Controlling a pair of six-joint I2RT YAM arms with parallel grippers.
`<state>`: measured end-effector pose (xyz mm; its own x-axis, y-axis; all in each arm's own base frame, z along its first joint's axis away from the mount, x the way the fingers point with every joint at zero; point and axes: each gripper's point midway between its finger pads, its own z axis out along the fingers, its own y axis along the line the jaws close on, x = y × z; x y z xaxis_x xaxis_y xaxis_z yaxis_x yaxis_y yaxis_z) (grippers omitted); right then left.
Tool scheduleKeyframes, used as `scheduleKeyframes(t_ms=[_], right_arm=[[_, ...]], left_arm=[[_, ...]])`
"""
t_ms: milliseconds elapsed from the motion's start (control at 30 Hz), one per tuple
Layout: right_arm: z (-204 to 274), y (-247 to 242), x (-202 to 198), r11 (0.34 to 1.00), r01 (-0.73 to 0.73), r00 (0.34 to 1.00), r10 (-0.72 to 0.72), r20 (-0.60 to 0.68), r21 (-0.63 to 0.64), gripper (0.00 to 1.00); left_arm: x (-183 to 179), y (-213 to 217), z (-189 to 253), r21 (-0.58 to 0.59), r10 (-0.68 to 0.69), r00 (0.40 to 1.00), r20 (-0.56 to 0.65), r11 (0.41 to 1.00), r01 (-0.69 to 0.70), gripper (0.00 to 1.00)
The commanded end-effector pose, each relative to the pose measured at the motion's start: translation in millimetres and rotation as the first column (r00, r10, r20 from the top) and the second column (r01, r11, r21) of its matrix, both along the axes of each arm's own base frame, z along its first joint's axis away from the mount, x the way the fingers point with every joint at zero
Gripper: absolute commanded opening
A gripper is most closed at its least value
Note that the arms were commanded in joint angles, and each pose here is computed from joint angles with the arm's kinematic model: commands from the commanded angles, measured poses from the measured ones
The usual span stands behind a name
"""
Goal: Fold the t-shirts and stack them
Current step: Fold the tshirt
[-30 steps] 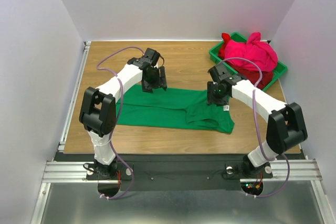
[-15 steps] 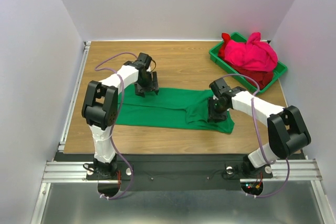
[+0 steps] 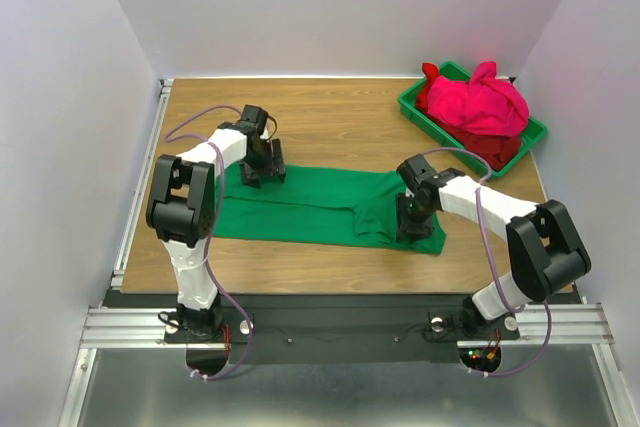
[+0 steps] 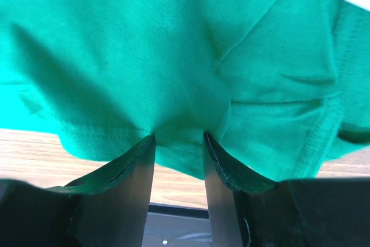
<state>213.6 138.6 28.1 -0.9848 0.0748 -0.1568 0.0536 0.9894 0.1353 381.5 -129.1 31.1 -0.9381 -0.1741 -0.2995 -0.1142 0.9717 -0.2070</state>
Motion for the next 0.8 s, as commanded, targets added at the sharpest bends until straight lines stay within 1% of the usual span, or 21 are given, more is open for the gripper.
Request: scheduleKeyframes(t_ms=[0, 33, 100, 133, 167, 300, 367, 500, 667, 767], right_arm=[[39, 12, 29, 0.999, 0.032, 0.994, -0.035, 0.105, 0.032, 0.45], [45, 8, 37, 0.999, 0.053, 0.989, -0.053, 0.14, 0.005, 0.45], [69, 10, 53, 0.997, 0.08, 0.977, -0.082, 0.199, 0.014, 0.47], [69, 6, 52, 0.996, 0.091, 0.976, -0.089, 0.201, -0.002, 0.48], [81, 5, 62, 0.994, 0.11, 0.965, -0.105, 0.24, -0.007, 0.48], [89, 2, 69, 0.982, 0.19, 0.947, -0.181, 0.267, -0.008, 0.48], [80, 0, 72, 0.978, 0.204, 0.947, -0.189, 0.259, -0.034, 0.49], [64, 1, 84, 0.973, 0.222, 0.946, -0.199, 0.256, -0.065, 0.48], [42, 8, 100, 0.968, 0.241, 0.942, -0.216, 0.255, -0.072, 0.48], [18, 10, 105, 0.962, 0.256, 0.946, -0.23, 0.228, -0.093, 0.48]], left_arm=[[-2, 22, 8, 0.048, 0.004, 1.0, 0.023, 0.999, -0.005, 0.78], [-1, 23, 12, 0.051, 0.006, 1.0, 0.028, 0.999, -0.008, 0.77], [9, 26, 23, 0.045, 0.012, 0.998, 0.063, 0.999, -0.015, 0.78], [12, 25, 28, 0.041, 0.013, 0.997, 0.076, 0.999, -0.016, 0.78], [16, 24, 34, 0.033, 0.01, 0.995, 0.095, 0.999, -0.014, 0.78], [34, 8, 54, -0.046, -0.012, 0.988, 0.155, 0.999, 0.02, 0.78], [41, 2, 56, -0.069, -0.03, 0.984, 0.177, 0.997, 0.043, 0.77], [39, 0, 43, -0.068, -0.082, 0.984, 0.161, 0.993, 0.094, 0.78], [25, 6, 21, -0.092, -0.105, 0.984, 0.14, 0.989, 0.119, 0.78], [8, 19, 0, -0.091, -0.088, 0.993, 0.083, 0.991, 0.096, 0.77]])
